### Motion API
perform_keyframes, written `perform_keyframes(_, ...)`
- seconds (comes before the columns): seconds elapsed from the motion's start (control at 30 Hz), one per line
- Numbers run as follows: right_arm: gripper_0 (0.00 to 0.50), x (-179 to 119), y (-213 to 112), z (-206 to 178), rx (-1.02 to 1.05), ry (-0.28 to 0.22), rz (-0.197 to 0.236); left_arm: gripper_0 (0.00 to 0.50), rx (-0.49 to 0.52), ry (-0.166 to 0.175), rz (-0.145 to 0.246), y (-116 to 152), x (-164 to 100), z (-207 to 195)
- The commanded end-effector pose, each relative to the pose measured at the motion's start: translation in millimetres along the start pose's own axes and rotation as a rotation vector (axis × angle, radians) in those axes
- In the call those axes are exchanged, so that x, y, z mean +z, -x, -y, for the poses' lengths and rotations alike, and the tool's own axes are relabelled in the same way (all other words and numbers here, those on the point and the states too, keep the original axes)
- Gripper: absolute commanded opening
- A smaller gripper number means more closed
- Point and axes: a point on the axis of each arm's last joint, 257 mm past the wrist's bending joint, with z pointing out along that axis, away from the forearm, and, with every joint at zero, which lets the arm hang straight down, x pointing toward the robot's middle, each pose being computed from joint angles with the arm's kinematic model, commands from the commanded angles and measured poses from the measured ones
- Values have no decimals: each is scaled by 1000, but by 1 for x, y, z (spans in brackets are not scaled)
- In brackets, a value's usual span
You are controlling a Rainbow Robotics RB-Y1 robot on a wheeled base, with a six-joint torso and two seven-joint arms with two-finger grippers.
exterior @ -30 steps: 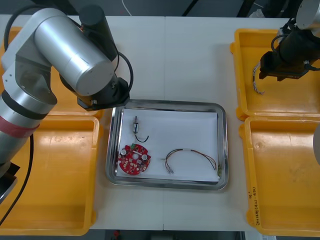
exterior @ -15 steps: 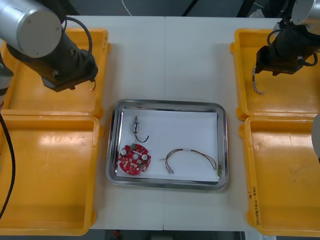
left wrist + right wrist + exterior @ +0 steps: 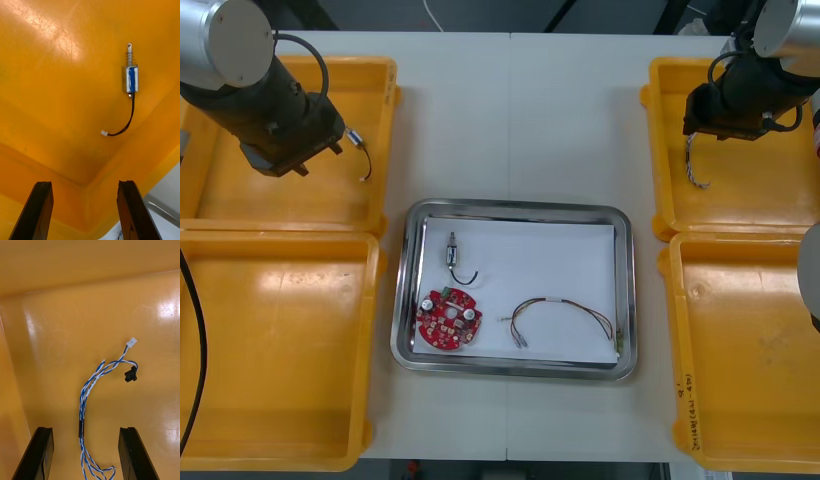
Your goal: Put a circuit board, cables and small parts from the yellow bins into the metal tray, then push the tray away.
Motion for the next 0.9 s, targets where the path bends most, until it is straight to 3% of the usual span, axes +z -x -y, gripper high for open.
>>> perform_keyframes(0.03,500,1,2,-10,-1,6,15,500,-40,-46,86,50,-24,15)
perform_keyframes(0.43,500,23,-27,6,11,0,-20,500,-114,-148,115,87,-9,39)
perform_keyframes(0.9,500,29,-35,-11,13,30,-22,500,-117,-162,172,104,24,59)
